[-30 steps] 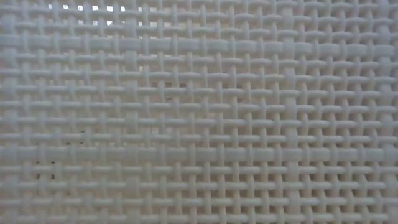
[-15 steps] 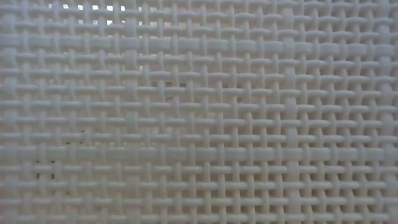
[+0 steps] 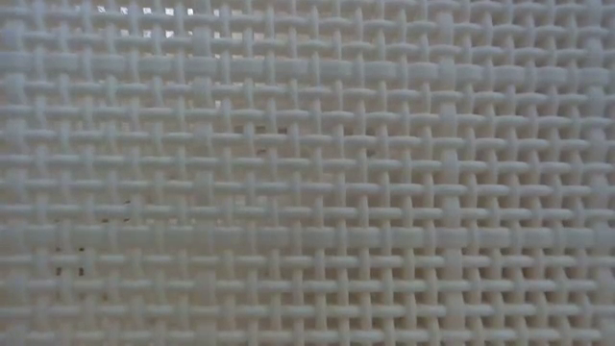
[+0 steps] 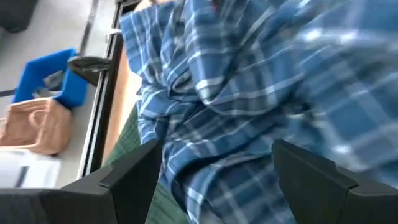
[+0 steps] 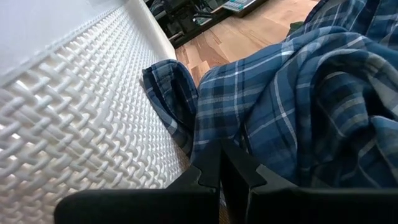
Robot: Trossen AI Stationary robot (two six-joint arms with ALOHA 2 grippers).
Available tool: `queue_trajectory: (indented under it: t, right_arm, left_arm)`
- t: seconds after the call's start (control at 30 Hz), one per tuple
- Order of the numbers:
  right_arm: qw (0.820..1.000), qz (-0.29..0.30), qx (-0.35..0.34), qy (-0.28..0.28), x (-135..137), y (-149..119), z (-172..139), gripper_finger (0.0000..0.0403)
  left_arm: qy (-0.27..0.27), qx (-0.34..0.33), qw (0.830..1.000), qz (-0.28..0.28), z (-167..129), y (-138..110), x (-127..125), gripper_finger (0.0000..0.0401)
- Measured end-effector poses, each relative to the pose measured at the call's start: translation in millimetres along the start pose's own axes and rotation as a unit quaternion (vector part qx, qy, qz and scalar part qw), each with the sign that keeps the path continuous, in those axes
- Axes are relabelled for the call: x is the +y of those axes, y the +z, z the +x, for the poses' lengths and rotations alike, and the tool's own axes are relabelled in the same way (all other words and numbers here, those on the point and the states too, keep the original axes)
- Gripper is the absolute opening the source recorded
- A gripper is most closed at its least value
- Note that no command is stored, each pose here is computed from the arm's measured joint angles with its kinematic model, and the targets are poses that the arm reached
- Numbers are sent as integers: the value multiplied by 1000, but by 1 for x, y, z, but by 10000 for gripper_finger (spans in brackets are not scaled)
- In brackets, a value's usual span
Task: Sort clothes
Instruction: Put the blue checkered polo into the beige laundry organizer
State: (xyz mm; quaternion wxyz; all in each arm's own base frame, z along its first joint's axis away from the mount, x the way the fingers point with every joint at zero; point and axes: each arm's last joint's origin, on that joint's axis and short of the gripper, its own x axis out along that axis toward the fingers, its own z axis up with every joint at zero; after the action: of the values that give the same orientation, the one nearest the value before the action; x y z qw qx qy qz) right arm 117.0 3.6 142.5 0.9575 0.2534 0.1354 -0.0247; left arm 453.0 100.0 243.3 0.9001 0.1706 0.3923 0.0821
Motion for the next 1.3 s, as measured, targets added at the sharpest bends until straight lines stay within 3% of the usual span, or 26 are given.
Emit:
queue_trajectory:
  t: [0.23,0.5,0.6,0.7,0.77,0.87,0.97,1.03,1.17,1.3]
  right_arm:
    - [1000,0,2,-1,0,0,0,0]
    - [1000,0,5,-3,-1,-1,0,0]
    - [1000,0,6,-4,-1,-1,0,0]
    - [1000,0,9,-5,-1,-2,0,0]
    - [1000,0,11,-6,-1,-2,0,0]
    - [1000,0,15,-9,-2,-3,0,0]
    - [1000,0,18,-10,-2,-3,0,0]
    - [1000,0,17,-10,-2,-3,0,0]
    - [1000,0,18,-10,-2,-3,0,0]
    - [1000,0,19,-11,-2,-4,0,0]
  left_arm:
    - [-7,30,998,56,44,-18,-14,292]
    - [2,77,995,58,70,-39,-18,274]
    - [19,105,992,66,79,-47,-21,204]
    - [19,119,989,80,78,-48,-23,73]
    - [19,115,990,80,66,-41,-23,22]
    - [32,73,995,61,26,-13,-12,8]
    - [26,-39,999,10,-46,28,13,4]
    - [34,-124,992,-16,-104,49,29,3]
    - [82,-271,959,-32,-220,63,53,1]
    - [127,-379,916,-36,-332,48,63,1]
